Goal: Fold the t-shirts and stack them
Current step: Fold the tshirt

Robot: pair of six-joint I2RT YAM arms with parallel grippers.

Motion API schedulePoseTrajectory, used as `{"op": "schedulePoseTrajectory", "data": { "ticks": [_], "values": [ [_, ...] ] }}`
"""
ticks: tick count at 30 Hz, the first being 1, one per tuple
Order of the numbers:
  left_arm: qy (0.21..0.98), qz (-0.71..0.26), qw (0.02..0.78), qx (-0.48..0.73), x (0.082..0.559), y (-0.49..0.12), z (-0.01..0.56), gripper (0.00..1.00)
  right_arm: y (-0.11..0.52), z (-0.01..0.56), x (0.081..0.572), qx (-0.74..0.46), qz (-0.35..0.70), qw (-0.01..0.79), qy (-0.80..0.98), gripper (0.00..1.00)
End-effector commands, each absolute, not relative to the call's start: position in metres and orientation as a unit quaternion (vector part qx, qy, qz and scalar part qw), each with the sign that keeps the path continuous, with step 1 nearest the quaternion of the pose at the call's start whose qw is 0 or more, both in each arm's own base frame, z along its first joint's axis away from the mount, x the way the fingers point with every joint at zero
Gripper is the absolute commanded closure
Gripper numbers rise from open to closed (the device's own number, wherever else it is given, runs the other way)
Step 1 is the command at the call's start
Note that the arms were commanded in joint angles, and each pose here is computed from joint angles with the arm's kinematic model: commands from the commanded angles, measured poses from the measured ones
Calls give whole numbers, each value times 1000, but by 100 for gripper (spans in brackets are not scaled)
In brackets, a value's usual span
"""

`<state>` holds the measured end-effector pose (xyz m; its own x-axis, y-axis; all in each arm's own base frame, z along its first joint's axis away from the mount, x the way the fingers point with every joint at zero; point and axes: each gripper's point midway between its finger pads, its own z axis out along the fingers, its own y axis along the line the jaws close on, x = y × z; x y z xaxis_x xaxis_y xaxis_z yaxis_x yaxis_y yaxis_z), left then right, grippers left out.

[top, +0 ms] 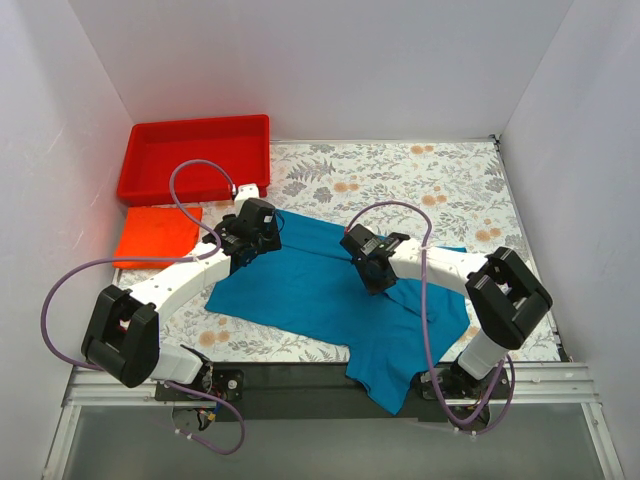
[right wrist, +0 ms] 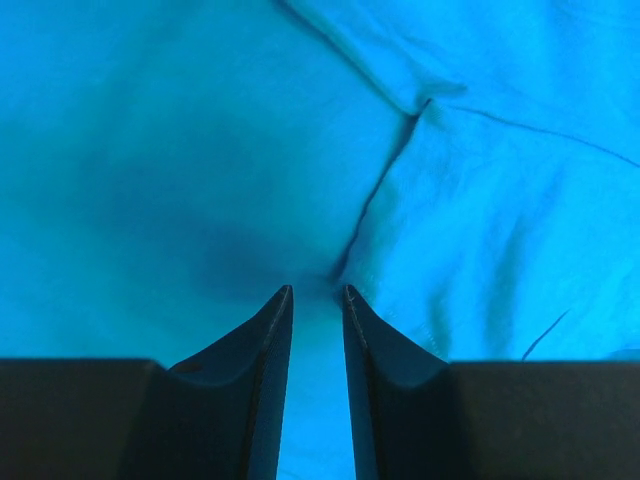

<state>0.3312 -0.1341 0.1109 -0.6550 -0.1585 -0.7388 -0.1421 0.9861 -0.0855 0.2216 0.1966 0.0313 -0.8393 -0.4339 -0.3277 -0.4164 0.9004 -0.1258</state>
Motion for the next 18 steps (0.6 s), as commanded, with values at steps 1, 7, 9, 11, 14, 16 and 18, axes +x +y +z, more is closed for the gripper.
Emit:
{"op": "schedulePoseTrajectory", "data": {
  "ticks": [1,7,9,11,14,16,18],
  "values": [
    [901,0,425,-88,334,-127,125,34,200,40,241,-219,-47,210,952,68],
    [900,2,427,-89,335,-126,126,34,192,38,244,-218,-71,214,950,68],
    [900,3,427,-88,335,-126,125,34,190,38,245,-219,-74,215,949,69],
    [901,3,426,-88,335,-126,125,34,188,36,244,-220,-78,214,949,71],
    [901,6,424,-86,335,-126,123,34,184,31,243,-222,-87,207,949,72],
    [902,5,424,-86,335,-126,123,34,183,29,243,-222,-91,205,949,75],
    [902,6,424,-86,335,-126,123,34,182,26,243,-223,-92,203,949,78]
  ]
}}
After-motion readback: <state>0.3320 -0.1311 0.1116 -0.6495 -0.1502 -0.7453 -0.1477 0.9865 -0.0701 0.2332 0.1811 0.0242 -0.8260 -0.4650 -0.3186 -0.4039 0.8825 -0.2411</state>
